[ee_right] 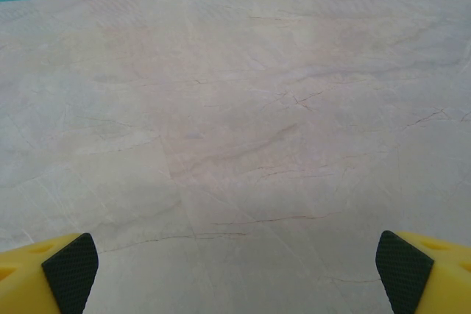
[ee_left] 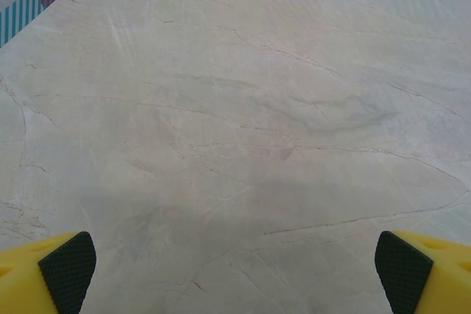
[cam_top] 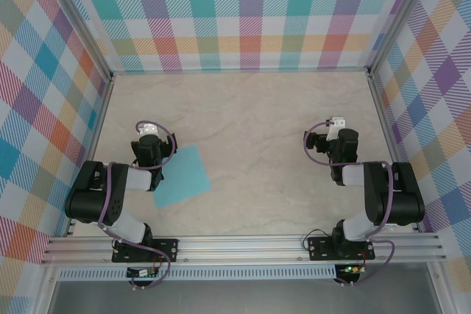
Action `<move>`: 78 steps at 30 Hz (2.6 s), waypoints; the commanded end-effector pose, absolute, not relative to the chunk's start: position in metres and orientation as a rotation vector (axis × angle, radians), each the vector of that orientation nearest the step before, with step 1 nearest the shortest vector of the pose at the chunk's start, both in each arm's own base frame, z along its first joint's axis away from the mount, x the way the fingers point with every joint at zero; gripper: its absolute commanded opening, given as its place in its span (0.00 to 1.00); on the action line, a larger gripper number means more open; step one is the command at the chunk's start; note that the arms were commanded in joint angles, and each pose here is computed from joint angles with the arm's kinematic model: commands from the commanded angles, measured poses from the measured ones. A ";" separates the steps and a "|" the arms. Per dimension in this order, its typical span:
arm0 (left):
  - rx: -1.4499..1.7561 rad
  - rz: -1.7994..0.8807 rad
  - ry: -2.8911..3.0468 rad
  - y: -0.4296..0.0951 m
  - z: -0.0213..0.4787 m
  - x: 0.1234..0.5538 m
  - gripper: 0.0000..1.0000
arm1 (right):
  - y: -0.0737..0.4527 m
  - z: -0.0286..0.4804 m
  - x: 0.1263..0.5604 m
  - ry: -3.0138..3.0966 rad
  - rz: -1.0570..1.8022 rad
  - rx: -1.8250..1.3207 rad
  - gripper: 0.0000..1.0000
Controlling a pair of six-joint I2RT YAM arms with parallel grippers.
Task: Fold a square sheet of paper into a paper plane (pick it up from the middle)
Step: Move the square sheet of paper to the center of the table.
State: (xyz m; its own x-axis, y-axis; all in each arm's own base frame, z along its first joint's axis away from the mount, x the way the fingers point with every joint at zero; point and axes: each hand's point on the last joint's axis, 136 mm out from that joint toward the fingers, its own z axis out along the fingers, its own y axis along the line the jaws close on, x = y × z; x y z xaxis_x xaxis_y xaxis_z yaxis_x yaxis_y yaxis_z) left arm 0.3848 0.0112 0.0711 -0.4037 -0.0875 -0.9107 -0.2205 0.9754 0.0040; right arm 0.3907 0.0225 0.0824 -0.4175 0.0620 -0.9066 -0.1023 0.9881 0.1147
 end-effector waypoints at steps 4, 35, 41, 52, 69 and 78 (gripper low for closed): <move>-0.210 0.085 1.922 0.007 0.108 0.380 1.00 | 0.026 0.091 0.397 1.969 0.202 -0.059 1.00; -0.508 -0.607 2.307 -0.055 0.216 0.231 1.00 | 0.112 0.191 0.293 2.344 1.102 0.276 1.00; -0.557 -0.785 2.373 -0.077 0.201 0.234 0.95 | 0.121 0.201 0.277 2.331 1.168 0.218 1.00; -0.629 -0.699 2.674 -0.099 0.128 0.254 0.79 | 0.154 0.183 0.278 2.431 1.384 0.179 1.00; -0.752 -0.410 2.865 -0.105 0.038 0.315 0.75 | 0.191 0.144 0.290 2.553 1.362 0.120 1.00; -0.764 -0.499 2.902 -0.152 0.007 0.305 0.73 | 0.182 0.130 0.275 2.649 1.290 0.180 1.00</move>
